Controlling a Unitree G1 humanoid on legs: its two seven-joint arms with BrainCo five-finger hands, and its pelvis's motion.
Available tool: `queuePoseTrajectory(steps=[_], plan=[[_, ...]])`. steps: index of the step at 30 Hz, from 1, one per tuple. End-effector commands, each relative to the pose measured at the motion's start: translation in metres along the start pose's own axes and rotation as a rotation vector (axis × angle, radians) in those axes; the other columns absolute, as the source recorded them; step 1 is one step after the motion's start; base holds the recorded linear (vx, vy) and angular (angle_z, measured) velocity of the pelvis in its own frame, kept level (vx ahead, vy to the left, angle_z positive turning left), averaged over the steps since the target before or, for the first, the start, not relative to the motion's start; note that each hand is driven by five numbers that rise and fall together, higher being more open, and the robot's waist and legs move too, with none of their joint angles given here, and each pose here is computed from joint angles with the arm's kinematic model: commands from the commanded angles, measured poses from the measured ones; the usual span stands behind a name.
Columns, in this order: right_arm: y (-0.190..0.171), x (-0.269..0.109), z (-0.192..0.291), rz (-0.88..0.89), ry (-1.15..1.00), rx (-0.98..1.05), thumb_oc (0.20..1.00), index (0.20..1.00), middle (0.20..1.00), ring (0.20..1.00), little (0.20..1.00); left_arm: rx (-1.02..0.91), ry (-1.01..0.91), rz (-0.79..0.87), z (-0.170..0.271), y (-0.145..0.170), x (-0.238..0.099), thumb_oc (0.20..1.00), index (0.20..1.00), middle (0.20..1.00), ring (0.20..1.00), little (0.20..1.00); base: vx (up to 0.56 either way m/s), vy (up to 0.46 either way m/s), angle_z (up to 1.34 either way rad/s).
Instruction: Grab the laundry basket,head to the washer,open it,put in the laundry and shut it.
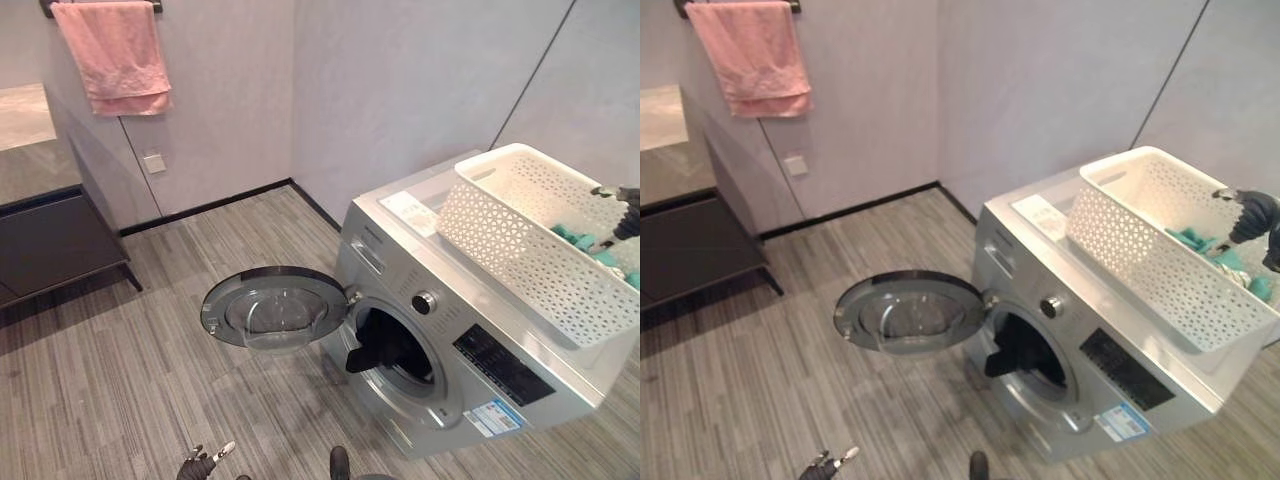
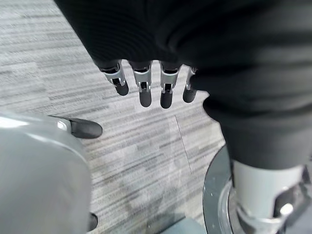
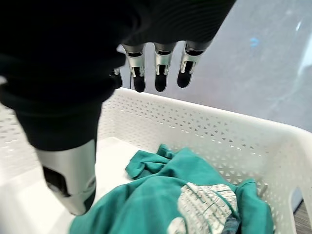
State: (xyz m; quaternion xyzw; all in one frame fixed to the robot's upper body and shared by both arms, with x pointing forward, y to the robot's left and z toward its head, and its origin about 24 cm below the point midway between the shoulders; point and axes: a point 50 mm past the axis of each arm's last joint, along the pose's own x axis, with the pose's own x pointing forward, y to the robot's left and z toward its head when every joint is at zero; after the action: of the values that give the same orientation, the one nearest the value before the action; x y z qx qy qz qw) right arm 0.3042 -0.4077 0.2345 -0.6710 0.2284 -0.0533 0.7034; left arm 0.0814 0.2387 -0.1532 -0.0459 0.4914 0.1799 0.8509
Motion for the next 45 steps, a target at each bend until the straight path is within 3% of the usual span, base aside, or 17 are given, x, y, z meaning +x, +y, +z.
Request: queuePoseTrajectory(steps=[1,15,26,35,39,42,45], plan=[[-0.034,-0.007,-0.022,-0.114,0.148,-0.028,1.0,1.0,1.0,1.0,1.0,0.103,-0.035,-0.005,0.012,0.013,0.002,1.0,1.0,1.0,1.0,1.0,0.04,-0.043,0.13],[-0.002,-0.016,-0.081,-0.053,0.424,0.056,1.0,1.0,1.0,1.0,1.0,0.094,-0.025,0.012,0.013,0.021,0.002,1.0,1.0,1.0,1.0,1.0,0.04,-0.069,0.2],[0.084,0.005,-0.051,0.25,0.268,-0.022,1.0,1.0,1.0,1.0,1.0,0.13,-0.066,-0.06,0.025,0.002,0.005,1.0,1.0,1.0,1.0,1.0,0.05,-0.06,0.08],[0.133,-0.004,-0.068,0.405,0.35,0.043,1.0,1.0,1.0,1.0,1.0,0.102,-0.131,-0.068,0.04,0.001,0.005,1.0,1.0,1.0,1.0,1.0,-0.01,-0.045,0.08],[0.162,-0.009,-0.053,0.572,0.249,0.012,1.0,1.0,1.0,1.0,1.0,0.093,-0.114,-0.062,0.033,0.005,0.004,1.0,1.0,1.0,1.0,1.0,0.03,-0.025,0.01],[0.176,-0.012,-0.037,0.634,0.138,0.08,0.2,0.2,0.2,0.2,0.2,0.098,-0.101,-0.084,0.026,0.001,0.003,1.0,1.0,1.0,1.0,1.0,0.02,-0.012,-0.05],[0.174,-0.01,-0.037,0.611,0.145,0.104,0.2,0.2,0.2,0.2,0.2,0.102,-0.106,-0.091,0.027,-0.002,0.003,1.0,1.0,1.0,1.0,1.0,0.0,0.001,-0.04]])
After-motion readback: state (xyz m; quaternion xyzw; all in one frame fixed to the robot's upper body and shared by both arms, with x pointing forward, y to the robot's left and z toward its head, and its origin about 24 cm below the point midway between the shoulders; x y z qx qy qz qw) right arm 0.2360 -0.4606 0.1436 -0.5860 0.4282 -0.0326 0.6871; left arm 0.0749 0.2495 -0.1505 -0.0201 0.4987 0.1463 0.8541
